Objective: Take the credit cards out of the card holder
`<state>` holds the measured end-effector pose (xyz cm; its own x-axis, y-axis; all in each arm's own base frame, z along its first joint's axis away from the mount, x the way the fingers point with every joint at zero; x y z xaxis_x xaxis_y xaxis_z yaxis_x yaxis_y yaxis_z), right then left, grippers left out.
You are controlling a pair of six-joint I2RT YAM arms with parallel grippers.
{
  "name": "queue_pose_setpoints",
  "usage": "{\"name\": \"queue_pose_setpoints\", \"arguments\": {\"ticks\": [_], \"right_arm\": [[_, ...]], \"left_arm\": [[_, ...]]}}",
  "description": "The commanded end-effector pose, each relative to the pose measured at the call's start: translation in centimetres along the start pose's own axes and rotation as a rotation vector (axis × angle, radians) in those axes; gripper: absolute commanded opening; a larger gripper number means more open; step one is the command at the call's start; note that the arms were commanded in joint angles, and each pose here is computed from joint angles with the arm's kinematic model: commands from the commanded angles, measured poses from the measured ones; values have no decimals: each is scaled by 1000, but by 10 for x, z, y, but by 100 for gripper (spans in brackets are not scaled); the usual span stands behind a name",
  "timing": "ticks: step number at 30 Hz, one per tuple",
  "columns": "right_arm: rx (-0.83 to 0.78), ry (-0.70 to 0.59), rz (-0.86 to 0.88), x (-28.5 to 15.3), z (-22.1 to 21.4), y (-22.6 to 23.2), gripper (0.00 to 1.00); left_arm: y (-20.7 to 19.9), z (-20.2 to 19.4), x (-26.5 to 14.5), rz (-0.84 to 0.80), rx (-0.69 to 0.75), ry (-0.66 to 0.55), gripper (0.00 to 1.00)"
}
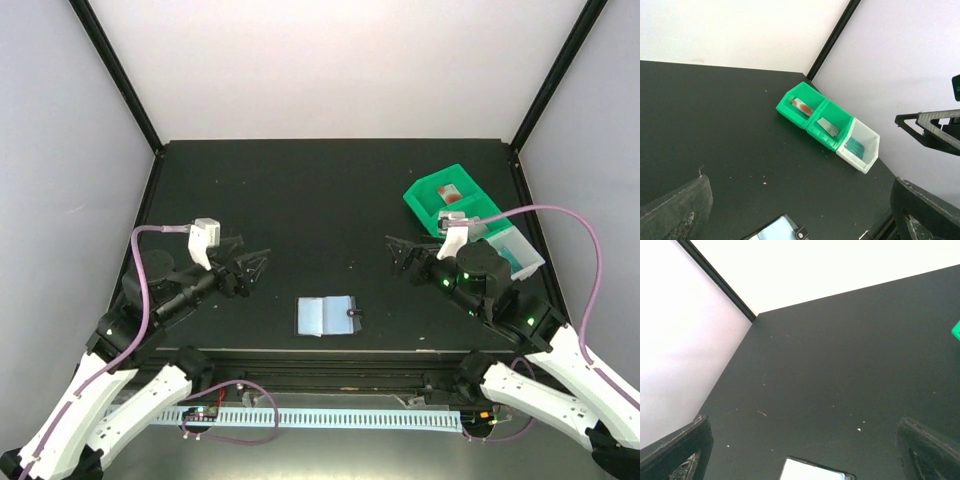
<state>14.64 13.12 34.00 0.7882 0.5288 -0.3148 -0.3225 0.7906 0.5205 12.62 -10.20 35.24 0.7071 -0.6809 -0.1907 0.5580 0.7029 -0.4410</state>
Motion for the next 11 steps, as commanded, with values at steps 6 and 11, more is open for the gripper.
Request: {"name": "queue_pose_setpoints", "arguments": {"ticks": [6, 11], "right_arm": [[-1, 53, -36, 1, -17, -12, 100], [11, 55, -18, 2, -19, -11, 100]], "left_arm": [[0, -3, -12, 9, 8, -17, 99], [3, -7, -14, 26, 9, -10, 99]]}}
Point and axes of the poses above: each gripper's point midway between its finger pads, its own x axis out along the fingers, its own y axis along the line the jaws close on, z = x × y, the point moved 8 cm from there along -x, back along the fingers, and after that the axes turned 2 degrees about x, right-handed, at the moved point
